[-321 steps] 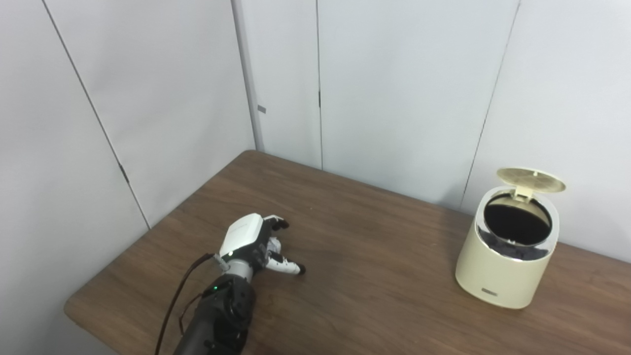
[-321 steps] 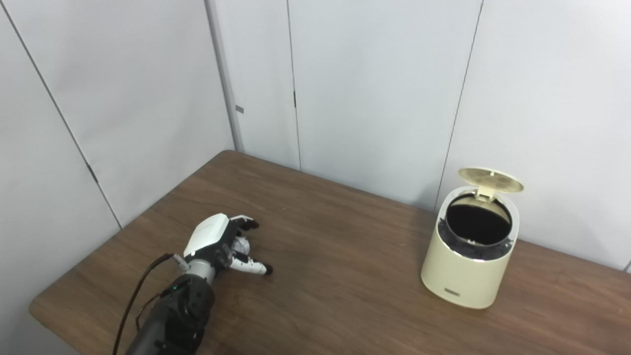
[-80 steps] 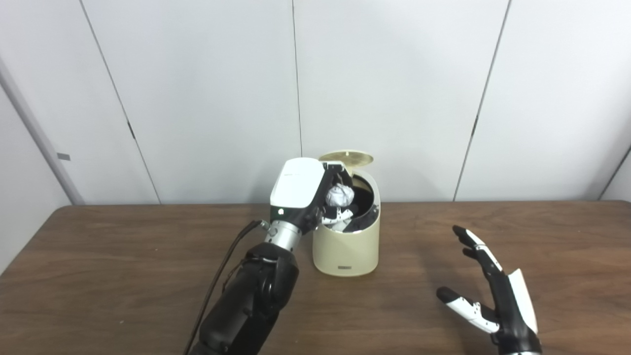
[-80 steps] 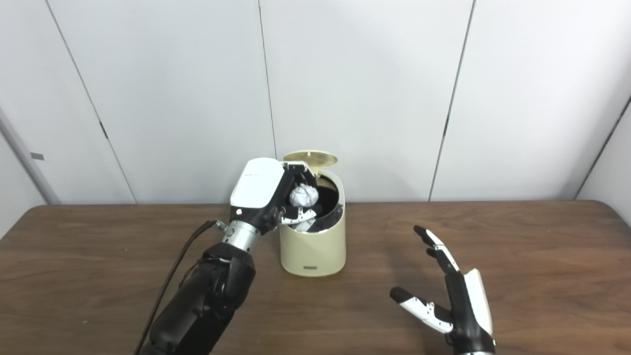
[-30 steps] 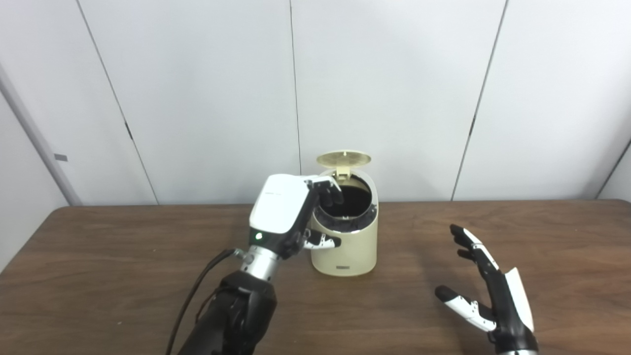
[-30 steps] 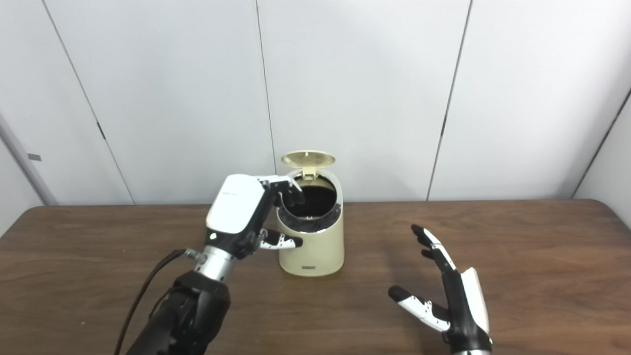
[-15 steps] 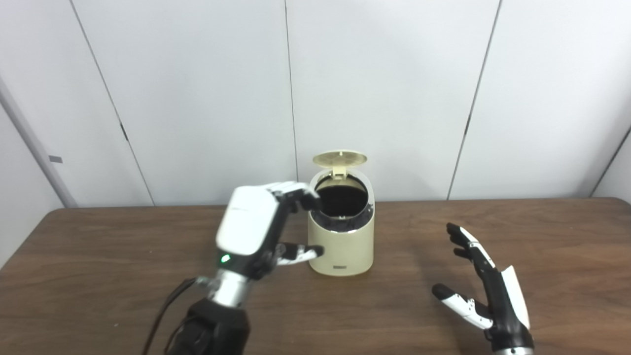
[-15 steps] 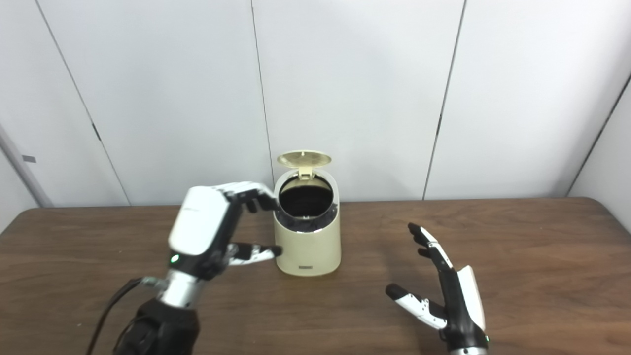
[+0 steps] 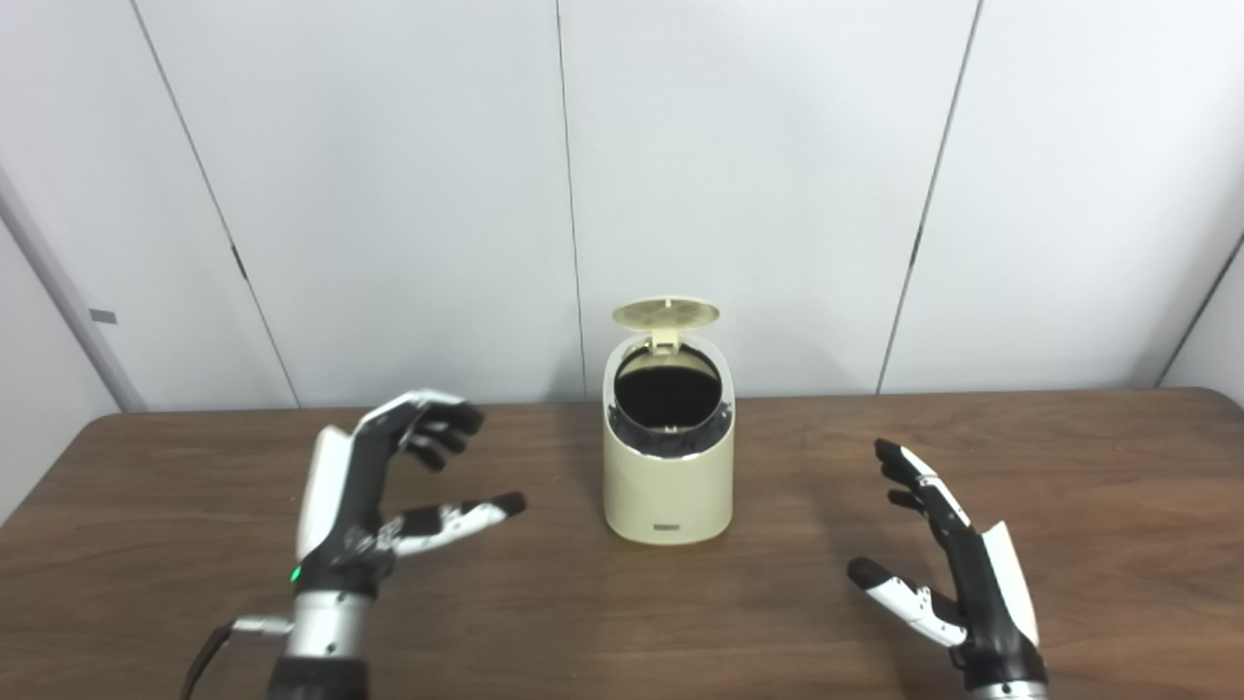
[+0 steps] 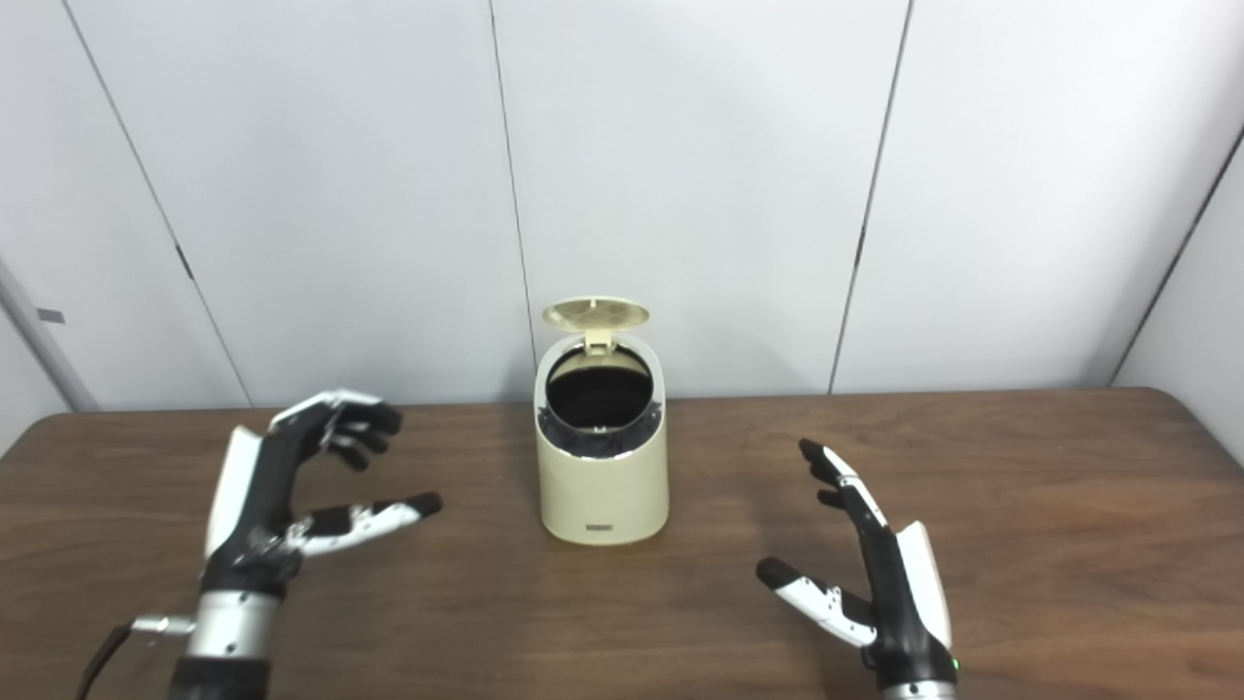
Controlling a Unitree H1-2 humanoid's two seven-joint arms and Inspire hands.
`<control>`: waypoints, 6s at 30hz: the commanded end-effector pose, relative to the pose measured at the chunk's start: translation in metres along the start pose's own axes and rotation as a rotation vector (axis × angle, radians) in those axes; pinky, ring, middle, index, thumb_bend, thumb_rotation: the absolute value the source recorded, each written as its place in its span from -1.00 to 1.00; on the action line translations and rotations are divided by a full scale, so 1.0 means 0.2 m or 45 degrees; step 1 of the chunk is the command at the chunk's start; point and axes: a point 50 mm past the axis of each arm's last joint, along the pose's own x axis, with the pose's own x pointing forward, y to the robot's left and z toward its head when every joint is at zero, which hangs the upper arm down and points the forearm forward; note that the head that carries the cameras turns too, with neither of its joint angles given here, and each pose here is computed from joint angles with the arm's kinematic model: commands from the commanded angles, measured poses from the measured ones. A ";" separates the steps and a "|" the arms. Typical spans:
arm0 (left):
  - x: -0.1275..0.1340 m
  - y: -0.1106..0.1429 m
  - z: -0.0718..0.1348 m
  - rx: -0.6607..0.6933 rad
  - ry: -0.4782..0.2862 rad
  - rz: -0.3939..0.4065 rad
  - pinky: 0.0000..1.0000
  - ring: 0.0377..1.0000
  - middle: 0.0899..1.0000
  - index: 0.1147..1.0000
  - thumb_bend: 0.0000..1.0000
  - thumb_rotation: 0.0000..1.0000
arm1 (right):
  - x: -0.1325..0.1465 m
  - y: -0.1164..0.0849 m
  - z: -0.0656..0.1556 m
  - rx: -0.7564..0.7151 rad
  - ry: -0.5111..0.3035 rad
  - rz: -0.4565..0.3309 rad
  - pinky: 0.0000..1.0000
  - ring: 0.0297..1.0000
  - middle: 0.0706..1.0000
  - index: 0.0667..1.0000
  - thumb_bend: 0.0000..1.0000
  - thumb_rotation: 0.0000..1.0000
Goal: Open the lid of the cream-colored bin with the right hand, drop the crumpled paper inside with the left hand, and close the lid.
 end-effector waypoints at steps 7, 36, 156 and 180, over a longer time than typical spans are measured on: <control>-0.05 0.07 -0.11 -0.154 0.038 0.022 -0.03 0.09 0.13 0.10 0.82 -0.82 | -0.05 0.03 -0.04 0.024 0.020 0.007 0.55 0.68 0.71 0.70 0.75 0.62; -0.21 -0.08 -0.27 -0.341 0.184 -0.013 0.05 0.21 0.23 0.20 0.71 -0.84 | -0.10 -0.06 -0.04 -0.013 0.002 0.022 0.56 0.70 0.74 0.72 0.62 0.59; -0.16 -0.24 -0.24 -0.264 0.177 -0.054 0.03 0.20 0.22 0.16 0.80 -0.73 | 1.02 -0.02 0.96 -1.092 -0.467 0.668 0.47 0.68 0.68 0.62 0.92 0.52; -0.14 -0.22 -0.23 -0.243 0.146 -0.048 0.00 0.17 0.20 0.14 0.76 -0.74 | 0.81 -0.03 0.84 -1.107 -0.408 0.844 0.55 0.60 0.58 0.56 0.90 0.48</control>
